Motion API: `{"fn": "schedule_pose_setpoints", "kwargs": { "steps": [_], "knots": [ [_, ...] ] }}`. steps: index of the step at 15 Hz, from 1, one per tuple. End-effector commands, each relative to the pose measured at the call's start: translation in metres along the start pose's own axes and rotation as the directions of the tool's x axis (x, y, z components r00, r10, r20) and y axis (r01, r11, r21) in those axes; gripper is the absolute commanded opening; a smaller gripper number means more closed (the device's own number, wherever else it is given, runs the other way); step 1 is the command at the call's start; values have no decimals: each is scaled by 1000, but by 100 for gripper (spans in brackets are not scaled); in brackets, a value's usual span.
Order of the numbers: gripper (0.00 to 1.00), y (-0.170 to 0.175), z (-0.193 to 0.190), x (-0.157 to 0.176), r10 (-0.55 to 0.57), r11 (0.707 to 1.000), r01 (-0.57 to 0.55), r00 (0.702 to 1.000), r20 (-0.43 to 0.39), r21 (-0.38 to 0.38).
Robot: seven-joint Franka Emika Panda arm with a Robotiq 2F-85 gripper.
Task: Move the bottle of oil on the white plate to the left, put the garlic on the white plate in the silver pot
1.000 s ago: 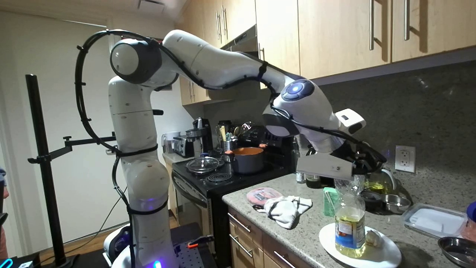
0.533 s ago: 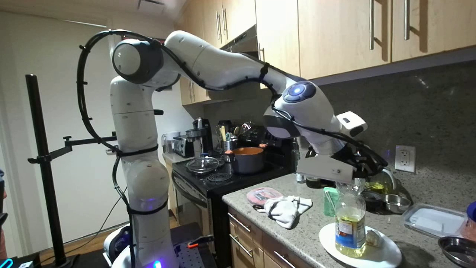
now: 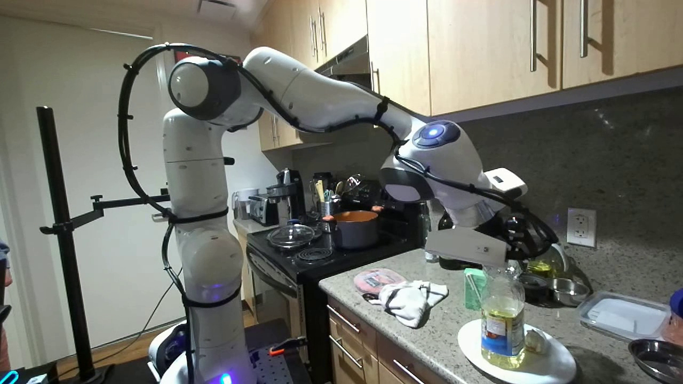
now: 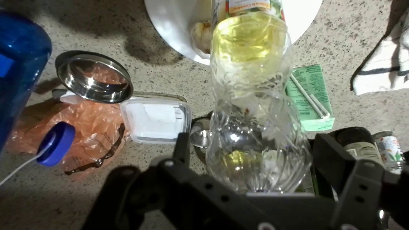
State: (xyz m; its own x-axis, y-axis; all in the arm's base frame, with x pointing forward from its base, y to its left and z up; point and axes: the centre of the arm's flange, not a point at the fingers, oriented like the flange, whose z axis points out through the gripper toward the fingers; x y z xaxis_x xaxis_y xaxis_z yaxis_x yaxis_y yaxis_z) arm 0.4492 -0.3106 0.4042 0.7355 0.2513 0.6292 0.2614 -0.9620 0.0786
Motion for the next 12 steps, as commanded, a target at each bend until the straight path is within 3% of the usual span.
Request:
{"fn": "schedule_pose_setpoints", "kwargs": {
  "steps": [1, 5, 8, 12],
  "knots": [
    [72, 3, 0, 9, -6, 1000, 6, 999, 42, -3],
    [47, 4, -4, 9, 4, 1000, -4, 999, 46, -4],
    [39, 5, -7, 10, 14, 1000, -14, 999, 36, -2],
    [39, 4, -8, 12, 16, 1000, -16, 999, 27, 2]
  ]
}}
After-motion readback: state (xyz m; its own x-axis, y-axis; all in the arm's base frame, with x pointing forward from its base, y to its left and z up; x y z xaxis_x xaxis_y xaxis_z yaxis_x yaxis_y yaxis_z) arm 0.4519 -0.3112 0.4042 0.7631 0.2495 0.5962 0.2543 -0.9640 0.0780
